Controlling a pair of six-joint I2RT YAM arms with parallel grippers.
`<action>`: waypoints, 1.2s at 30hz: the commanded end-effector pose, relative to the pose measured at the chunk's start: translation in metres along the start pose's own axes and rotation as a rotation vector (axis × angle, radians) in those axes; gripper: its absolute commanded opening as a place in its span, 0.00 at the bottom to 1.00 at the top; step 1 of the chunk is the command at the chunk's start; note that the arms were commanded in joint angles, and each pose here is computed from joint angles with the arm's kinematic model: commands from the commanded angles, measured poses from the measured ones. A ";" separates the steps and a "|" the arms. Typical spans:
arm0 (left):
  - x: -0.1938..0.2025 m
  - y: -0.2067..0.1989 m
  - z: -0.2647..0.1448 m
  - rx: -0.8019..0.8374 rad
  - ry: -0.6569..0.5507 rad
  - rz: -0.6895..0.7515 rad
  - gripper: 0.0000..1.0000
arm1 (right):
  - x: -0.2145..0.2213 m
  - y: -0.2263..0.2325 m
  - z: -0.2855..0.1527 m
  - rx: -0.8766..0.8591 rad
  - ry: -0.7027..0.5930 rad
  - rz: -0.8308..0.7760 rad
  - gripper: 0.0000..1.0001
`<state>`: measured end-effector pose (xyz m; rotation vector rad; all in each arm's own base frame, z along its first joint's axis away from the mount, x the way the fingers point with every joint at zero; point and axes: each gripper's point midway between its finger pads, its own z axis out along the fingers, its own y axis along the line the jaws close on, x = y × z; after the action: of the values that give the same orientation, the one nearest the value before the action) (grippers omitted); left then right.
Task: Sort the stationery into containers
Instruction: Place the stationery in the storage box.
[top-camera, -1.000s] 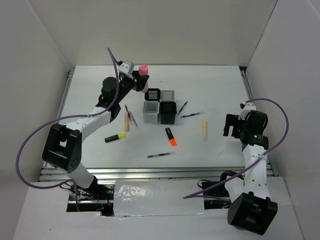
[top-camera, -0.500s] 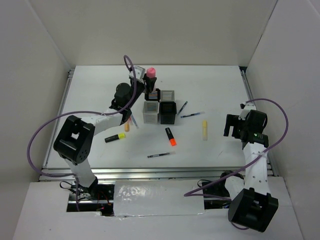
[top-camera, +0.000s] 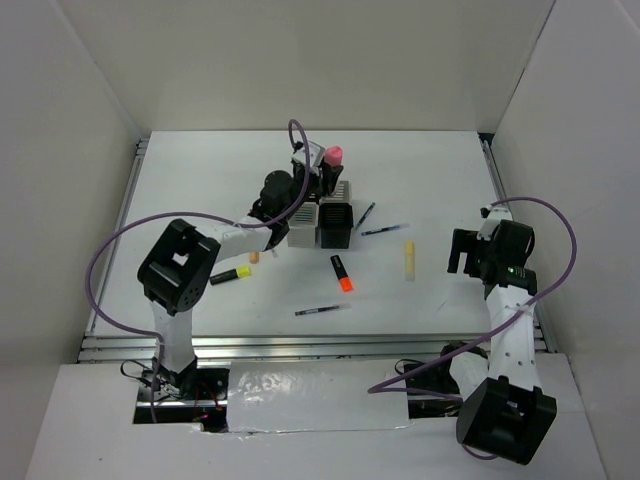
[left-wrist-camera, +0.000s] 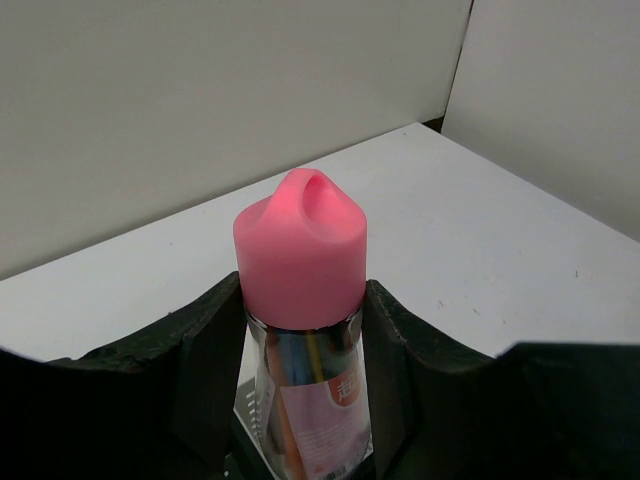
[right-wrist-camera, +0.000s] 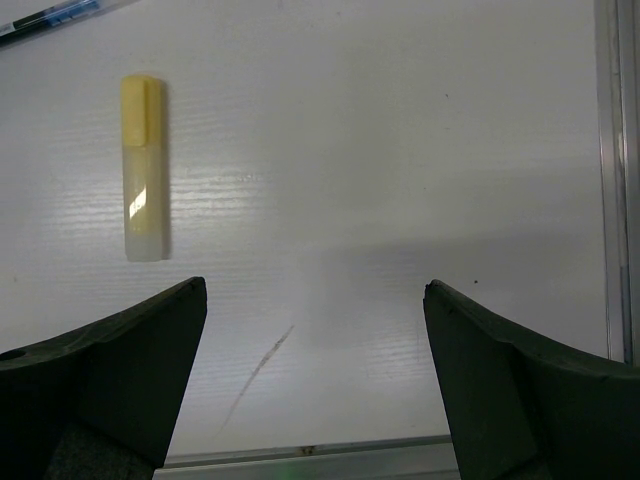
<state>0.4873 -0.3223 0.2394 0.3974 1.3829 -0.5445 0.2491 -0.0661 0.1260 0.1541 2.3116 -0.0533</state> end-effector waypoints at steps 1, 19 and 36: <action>-0.051 -0.003 0.016 0.006 -0.171 0.036 0.00 | -0.010 -0.006 -0.002 0.025 -0.046 -0.020 0.95; -0.019 0.000 0.036 -0.020 -0.134 0.041 0.00 | -0.006 -0.007 0.001 0.028 -0.034 -0.021 0.95; 0.003 -0.011 0.031 -0.019 -0.103 0.057 0.06 | -0.006 -0.009 0.003 0.037 -0.031 -0.019 0.95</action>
<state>0.5071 -0.3506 0.2085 0.4091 1.4072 -0.5088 0.2495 -0.0690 0.1260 0.1507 2.3090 -0.0731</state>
